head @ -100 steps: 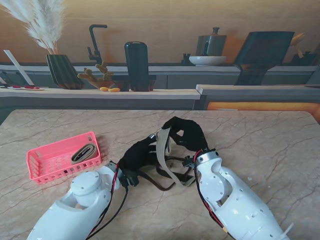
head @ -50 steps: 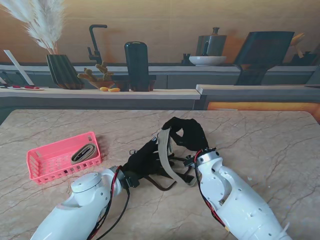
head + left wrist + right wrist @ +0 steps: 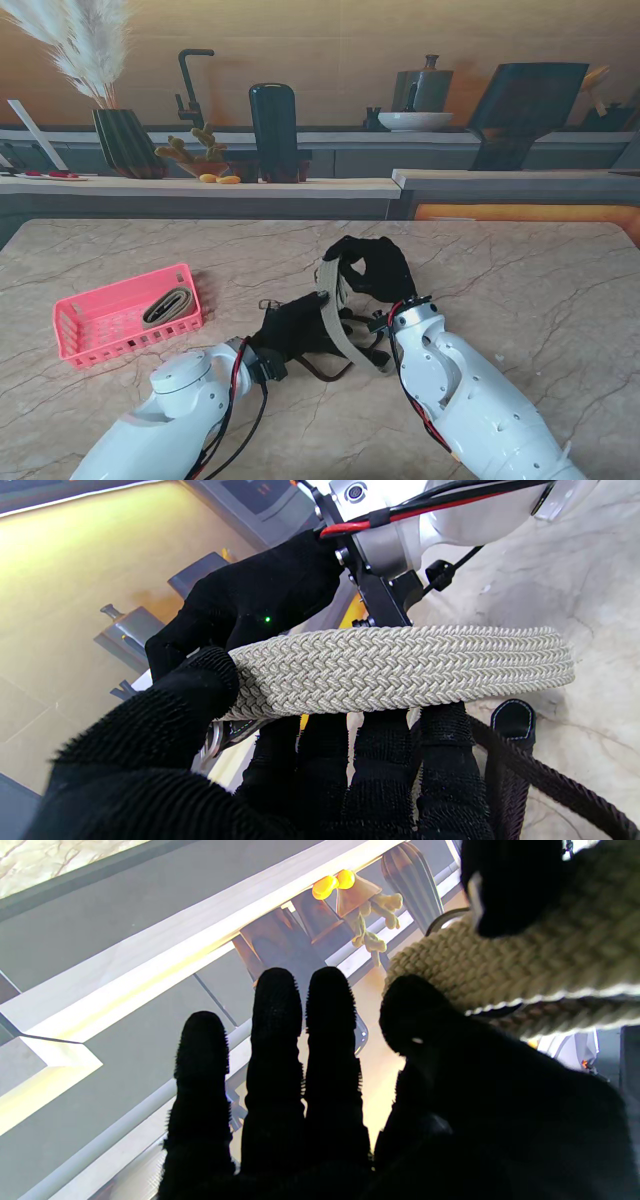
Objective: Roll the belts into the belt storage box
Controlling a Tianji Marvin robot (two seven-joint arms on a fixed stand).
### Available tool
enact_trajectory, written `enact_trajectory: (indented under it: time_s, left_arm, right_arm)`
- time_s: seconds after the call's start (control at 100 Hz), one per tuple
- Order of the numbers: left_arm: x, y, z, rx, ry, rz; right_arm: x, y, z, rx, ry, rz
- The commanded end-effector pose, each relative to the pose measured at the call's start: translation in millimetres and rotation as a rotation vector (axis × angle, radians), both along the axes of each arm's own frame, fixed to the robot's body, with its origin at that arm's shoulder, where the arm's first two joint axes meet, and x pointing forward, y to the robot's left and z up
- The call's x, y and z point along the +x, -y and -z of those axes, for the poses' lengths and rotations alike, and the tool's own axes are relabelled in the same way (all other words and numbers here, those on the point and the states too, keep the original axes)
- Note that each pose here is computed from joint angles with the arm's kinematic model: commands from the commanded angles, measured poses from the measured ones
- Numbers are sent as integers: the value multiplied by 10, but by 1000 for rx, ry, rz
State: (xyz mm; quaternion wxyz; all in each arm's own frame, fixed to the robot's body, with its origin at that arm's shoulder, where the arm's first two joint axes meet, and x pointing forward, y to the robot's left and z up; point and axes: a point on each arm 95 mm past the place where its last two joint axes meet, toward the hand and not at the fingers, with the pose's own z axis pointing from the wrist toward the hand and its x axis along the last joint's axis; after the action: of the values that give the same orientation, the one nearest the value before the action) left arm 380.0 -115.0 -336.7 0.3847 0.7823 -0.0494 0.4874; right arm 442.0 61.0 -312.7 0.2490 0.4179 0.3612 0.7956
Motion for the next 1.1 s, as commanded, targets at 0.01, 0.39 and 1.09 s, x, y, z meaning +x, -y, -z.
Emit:
enact_trajectory:
  time_s: [0.01,0.39,1.09]
  left_arm:
    - [-33,53,-26,-14,1,-1]
    - [-5,63,-69,79,11,-115]
    - [24,99,-178,69,-17,-133]
  right_arm:
    - [-13,-32,-7,-6,17,-12]
    - [-25,-20,-18,-61,80,-23]
    - [-53,12,-38,-191,192,-125]
